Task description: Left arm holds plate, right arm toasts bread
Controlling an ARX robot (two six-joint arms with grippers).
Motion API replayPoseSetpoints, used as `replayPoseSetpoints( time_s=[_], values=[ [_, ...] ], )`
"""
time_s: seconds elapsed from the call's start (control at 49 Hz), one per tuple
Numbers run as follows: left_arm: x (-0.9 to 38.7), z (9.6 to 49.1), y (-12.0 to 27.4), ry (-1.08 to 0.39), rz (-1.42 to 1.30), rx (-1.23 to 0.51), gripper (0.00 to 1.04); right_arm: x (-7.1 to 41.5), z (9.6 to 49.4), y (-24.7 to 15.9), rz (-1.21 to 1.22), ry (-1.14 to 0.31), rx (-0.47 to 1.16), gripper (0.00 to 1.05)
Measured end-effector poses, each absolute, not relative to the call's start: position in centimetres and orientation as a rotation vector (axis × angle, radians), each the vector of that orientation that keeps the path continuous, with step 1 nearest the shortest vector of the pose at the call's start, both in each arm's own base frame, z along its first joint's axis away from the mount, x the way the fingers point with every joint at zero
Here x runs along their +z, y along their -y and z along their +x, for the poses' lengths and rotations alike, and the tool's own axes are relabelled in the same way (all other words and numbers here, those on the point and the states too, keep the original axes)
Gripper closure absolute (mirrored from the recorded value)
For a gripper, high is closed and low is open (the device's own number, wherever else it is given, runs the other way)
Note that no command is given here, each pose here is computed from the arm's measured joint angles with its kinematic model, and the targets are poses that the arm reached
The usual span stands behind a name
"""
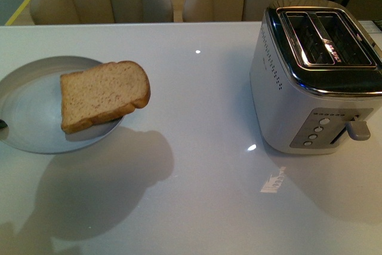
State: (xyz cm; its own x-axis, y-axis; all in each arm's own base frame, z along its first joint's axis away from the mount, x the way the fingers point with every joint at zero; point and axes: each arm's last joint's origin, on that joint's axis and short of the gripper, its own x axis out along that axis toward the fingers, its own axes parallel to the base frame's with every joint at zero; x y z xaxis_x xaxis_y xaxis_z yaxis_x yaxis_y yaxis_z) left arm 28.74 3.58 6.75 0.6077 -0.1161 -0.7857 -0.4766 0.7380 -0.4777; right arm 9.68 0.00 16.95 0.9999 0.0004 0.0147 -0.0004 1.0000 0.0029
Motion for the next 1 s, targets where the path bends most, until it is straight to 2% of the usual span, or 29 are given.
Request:
replayPoseSetpoints(
  time_s=[0.327, 0.613, 0.817, 1.001],
  values=[
    [12.6, 27.5, 1.1, -0.88, -0.813, 0.103, 1.02, 17.0, 9.7, 0.0, 0.003, 0.015, 0.0, 0.09],
    [18.2, 27.4, 7.8, -0.858, -0.825, -0.038, 1.02, 17.0, 9.7, 0.0, 0.003, 0.015, 0.0, 0.09],
    [19.4, 26.9, 10.1, -0.881, -0.825, -0.068, 1.02, 17.0, 9.7, 0.0, 0.003, 0.015, 0.0, 0.09],
    [19.2, 26.5, 10.7, -0.914, -0.811, -0.066, 1.02, 17.0, 9.7, 0.0, 0.003, 0.015, 0.0, 0.09]
  ],
)
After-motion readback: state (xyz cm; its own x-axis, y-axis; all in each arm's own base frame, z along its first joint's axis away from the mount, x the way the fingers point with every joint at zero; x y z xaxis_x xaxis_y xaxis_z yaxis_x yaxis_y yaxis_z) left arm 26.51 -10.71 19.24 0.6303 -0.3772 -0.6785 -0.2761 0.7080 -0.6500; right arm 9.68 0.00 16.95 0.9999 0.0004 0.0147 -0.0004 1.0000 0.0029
